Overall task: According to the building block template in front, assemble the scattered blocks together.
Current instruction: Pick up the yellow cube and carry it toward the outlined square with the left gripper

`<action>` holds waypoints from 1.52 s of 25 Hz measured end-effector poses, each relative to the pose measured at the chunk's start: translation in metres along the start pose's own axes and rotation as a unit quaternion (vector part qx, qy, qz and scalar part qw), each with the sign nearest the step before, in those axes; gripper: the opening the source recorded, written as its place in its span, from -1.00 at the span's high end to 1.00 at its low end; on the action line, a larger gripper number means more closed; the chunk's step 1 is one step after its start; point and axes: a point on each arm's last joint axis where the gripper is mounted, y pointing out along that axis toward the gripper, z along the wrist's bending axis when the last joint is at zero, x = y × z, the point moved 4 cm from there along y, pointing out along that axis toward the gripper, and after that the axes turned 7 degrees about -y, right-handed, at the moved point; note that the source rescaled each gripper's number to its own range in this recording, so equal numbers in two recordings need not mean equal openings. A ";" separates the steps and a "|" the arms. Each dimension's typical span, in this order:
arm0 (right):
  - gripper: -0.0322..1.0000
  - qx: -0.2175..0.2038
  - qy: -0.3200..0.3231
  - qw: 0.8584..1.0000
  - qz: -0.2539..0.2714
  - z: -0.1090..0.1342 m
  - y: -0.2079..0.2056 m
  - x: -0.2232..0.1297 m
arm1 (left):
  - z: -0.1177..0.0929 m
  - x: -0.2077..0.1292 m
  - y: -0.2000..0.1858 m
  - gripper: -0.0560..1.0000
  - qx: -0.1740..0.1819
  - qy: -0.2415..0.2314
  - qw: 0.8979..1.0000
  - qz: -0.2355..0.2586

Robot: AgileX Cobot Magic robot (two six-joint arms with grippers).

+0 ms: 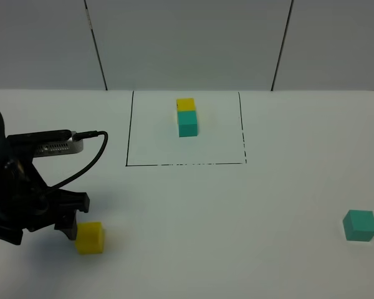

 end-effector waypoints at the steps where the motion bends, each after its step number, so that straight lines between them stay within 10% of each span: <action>1: 0.94 0.000 0.000 1.000 0.000 0.000 0.000 0.000 | -0.001 0.003 0.003 -0.77 0.000 0.002 1.000 -0.004; 38: 0.94 0.000 0.000 1.000 0.000 0.000 0.000 0.000 | -0.026 0.038 0.097 -0.77 -0.033 -0.013 0.999 0.004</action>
